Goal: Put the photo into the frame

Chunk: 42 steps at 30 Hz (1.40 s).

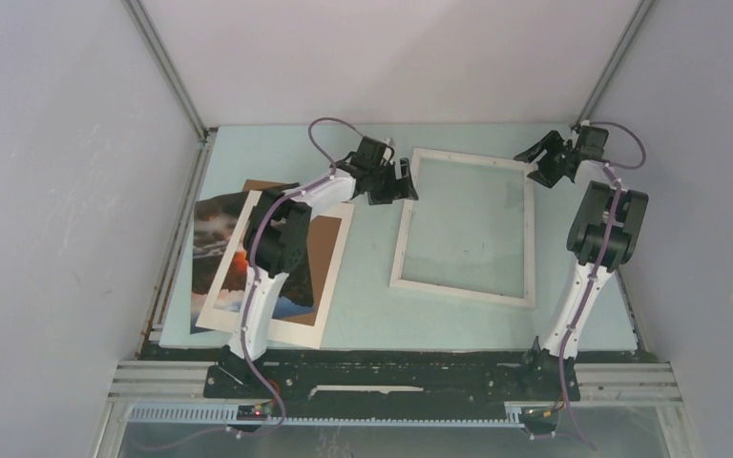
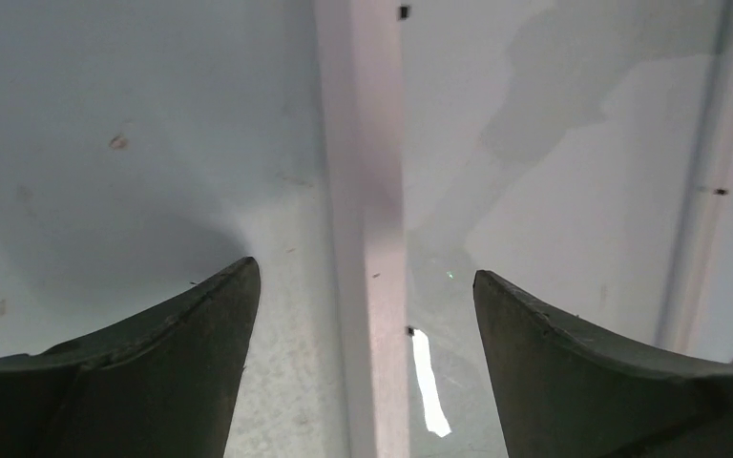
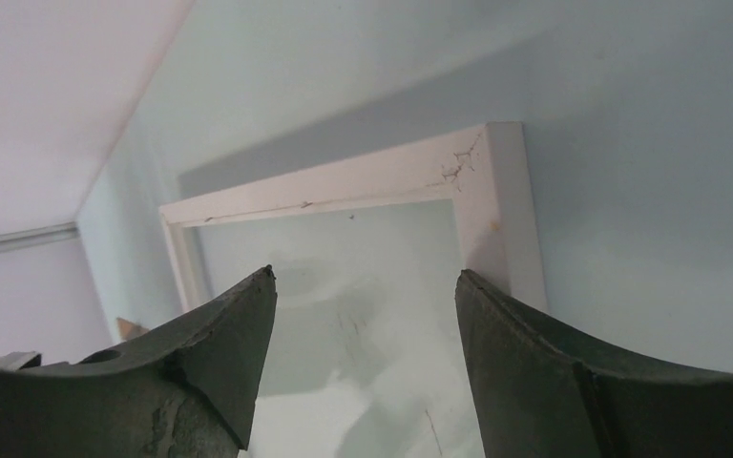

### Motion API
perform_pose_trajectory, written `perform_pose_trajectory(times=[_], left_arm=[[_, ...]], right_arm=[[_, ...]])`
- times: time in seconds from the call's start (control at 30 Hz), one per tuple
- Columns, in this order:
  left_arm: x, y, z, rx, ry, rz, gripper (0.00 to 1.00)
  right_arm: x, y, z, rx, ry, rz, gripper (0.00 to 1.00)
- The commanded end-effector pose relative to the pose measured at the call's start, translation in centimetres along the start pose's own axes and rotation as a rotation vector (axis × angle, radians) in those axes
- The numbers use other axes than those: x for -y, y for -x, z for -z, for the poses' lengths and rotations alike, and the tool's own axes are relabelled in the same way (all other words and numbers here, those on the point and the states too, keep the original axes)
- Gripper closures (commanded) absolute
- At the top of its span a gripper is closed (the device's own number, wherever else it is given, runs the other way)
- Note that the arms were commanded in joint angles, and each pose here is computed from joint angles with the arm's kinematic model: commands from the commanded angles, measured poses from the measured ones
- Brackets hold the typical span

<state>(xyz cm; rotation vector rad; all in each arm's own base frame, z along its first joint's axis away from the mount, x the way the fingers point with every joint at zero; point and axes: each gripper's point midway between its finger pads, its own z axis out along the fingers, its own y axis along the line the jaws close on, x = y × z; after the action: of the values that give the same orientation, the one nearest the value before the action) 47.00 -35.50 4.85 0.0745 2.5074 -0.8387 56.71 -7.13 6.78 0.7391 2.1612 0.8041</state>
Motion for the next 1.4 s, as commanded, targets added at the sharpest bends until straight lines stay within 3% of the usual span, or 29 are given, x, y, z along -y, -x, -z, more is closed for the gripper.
perform_pose_trajectory(times=[0.0,0.2,0.43,0.63,0.77,1.0,1.13,1.37], left_arm=[[-0.1,1.7,2.7,0.084,0.047,-0.102,0.10],[-0.3,2.0,4.1,0.136,0.059,-0.130,0.10],[1.0,2.7,6.3,0.186,0.026,-0.158,0.08],[2.8,4.0,13.9,0.276,0.070,-0.173,0.00],[1.0,0.9,18.7,0.275,0.145,-0.110,0.00],[-4.3,-6.5,25.9,0.260,0.287,-0.012,0.00],[-7.6,-9.3,29.3,0.282,0.343,0.082,0.00],[-14.7,-10.7,33.0,0.341,0.521,0.321,0.00]], right_arm=[[0.1,2.7,3.4,0.075,-0.216,0.088,0.21],[-2.0,3.9,4.4,0.090,-0.241,0.151,0.17],[-5.0,0.3,4.4,0.030,-0.190,0.178,0.17],[-8.2,-4.9,8.2,0.010,-0.271,0.280,0.05],[-12.6,-11.5,9.4,-0.041,-0.154,0.356,0.00],[-21.6,-28.5,9.7,-0.328,0.217,0.427,0.00],[-27.3,-36.7,9.1,-0.358,0.366,0.521,0.00],[-28.9,-44.7,6.8,-0.412,0.381,0.451,0.00]])
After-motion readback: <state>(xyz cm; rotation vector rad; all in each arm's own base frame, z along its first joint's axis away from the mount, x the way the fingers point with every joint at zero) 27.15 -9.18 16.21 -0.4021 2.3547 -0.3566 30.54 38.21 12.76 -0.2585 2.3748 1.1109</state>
